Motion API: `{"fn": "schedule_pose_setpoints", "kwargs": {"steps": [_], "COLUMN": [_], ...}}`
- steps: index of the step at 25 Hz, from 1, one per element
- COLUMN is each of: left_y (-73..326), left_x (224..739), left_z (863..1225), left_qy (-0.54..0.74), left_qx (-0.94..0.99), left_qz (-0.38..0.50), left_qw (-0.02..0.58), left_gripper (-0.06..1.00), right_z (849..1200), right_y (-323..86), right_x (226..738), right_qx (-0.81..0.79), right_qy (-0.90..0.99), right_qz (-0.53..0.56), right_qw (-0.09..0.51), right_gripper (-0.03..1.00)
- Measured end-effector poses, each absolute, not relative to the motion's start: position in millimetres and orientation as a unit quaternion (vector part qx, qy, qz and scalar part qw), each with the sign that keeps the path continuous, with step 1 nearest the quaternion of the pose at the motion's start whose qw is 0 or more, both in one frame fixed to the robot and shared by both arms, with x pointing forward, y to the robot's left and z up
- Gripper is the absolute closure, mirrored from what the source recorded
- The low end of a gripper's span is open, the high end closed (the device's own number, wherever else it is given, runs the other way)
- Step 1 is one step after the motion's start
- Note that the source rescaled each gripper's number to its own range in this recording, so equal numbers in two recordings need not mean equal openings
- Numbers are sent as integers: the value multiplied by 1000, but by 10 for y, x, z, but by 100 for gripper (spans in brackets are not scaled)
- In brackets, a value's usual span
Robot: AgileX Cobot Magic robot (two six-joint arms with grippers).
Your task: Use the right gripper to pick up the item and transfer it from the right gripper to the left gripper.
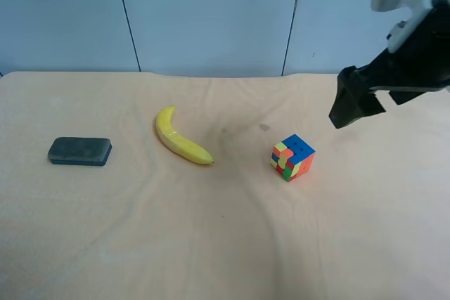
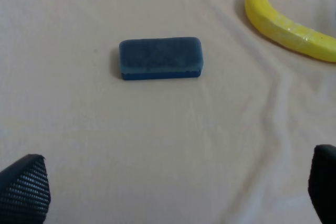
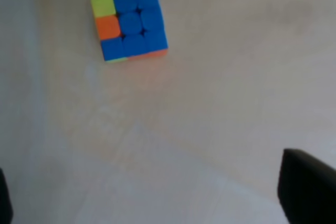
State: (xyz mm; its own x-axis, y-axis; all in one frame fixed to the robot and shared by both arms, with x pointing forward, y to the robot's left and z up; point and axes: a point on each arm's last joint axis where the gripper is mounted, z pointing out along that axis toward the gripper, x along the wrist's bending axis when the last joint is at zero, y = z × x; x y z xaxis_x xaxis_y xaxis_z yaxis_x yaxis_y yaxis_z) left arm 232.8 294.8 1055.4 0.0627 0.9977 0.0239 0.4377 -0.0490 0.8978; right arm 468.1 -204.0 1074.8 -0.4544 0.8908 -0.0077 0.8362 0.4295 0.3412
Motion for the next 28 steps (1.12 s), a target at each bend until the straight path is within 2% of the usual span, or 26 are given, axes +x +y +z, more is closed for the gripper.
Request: {"fn": "schedule_pose_setpoints", "kwargs": {"steps": [9, 16, 22, 28], "left_y": [2948, 2948, 2948, 2948], "left_x": [2328, 2328, 2328, 2328], "left_z": [10554, 10554, 10554, 10554], "left_qy": [576, 576, 576, 576], "left_qx": [623, 623, 623, 623], "left_qz": [370, 370, 370, 370], "left_qw": [379, 379, 379, 379], "left_gripper": [-6, -6, -6, -6], "right_z": [10459, 10053, 9702, 9544], "right_y": [-1820, -1689, -1630, -1616], "right_x": [5184, 5427, 5583, 5673], "right_qx": [494, 468, 457, 449], "right_qy": [863, 880, 887, 891], "right_qz": [93, 76, 62, 61], "right_qw": [49, 17, 9, 24], "right_gripper": [-3, -3, -3, -3]}}
